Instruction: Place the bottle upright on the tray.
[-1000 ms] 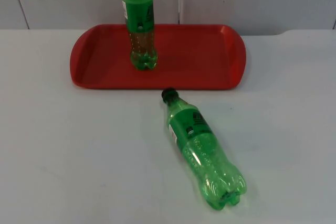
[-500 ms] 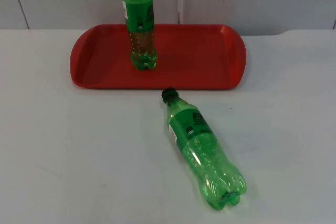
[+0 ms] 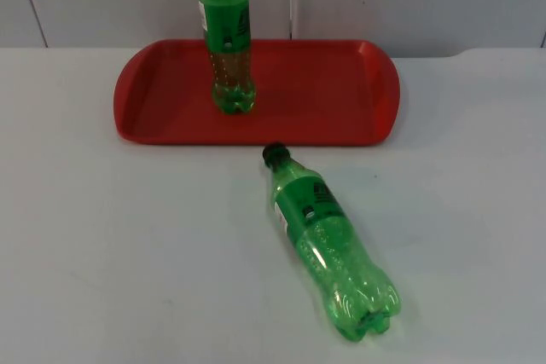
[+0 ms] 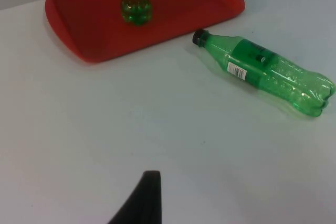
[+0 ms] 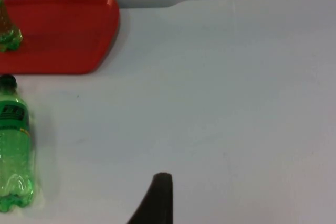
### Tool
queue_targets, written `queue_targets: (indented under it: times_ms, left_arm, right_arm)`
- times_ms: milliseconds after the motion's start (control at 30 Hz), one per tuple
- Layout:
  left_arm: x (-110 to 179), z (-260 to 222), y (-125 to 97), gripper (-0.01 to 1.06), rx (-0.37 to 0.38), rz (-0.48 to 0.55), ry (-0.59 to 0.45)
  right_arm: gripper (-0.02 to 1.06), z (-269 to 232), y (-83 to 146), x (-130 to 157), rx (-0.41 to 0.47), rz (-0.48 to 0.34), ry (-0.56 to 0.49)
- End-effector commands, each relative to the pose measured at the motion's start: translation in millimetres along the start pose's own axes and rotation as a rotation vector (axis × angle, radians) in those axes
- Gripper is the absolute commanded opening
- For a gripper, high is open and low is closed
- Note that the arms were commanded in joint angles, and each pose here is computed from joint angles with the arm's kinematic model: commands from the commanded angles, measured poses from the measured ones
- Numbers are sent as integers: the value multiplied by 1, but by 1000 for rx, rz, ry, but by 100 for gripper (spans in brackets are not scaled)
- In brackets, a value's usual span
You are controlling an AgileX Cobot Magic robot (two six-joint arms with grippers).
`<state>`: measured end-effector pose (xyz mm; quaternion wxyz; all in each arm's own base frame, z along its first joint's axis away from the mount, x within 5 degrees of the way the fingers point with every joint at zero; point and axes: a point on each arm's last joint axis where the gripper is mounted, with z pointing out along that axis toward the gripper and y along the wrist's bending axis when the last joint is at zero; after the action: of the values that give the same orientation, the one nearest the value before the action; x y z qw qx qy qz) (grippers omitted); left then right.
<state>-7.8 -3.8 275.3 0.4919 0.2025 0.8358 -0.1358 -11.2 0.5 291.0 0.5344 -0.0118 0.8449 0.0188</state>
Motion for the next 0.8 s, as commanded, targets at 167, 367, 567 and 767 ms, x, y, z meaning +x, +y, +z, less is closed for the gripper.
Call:
queue_targets:
  times_ms: [167, 367, 567, 767]
  left_arm:
    - [0, 1, 1, 105, -7, 9, -10]
    - [0, 1, 1, 105, -7, 9, -10]
    - [0, 1, 1, 105, -7, 9, -10]
    - [0, 1, 1, 105, -7, 9, -10]
  right_arm:
    - [84, 1, 2, -31, -10, 11, 24]
    - [84, 19, 2, -55, -8, 11, 115]
    - [84, 36, 2, -71, -10, -18, 191]
    - [84, 64, 2, -92, -10, -21, 298]
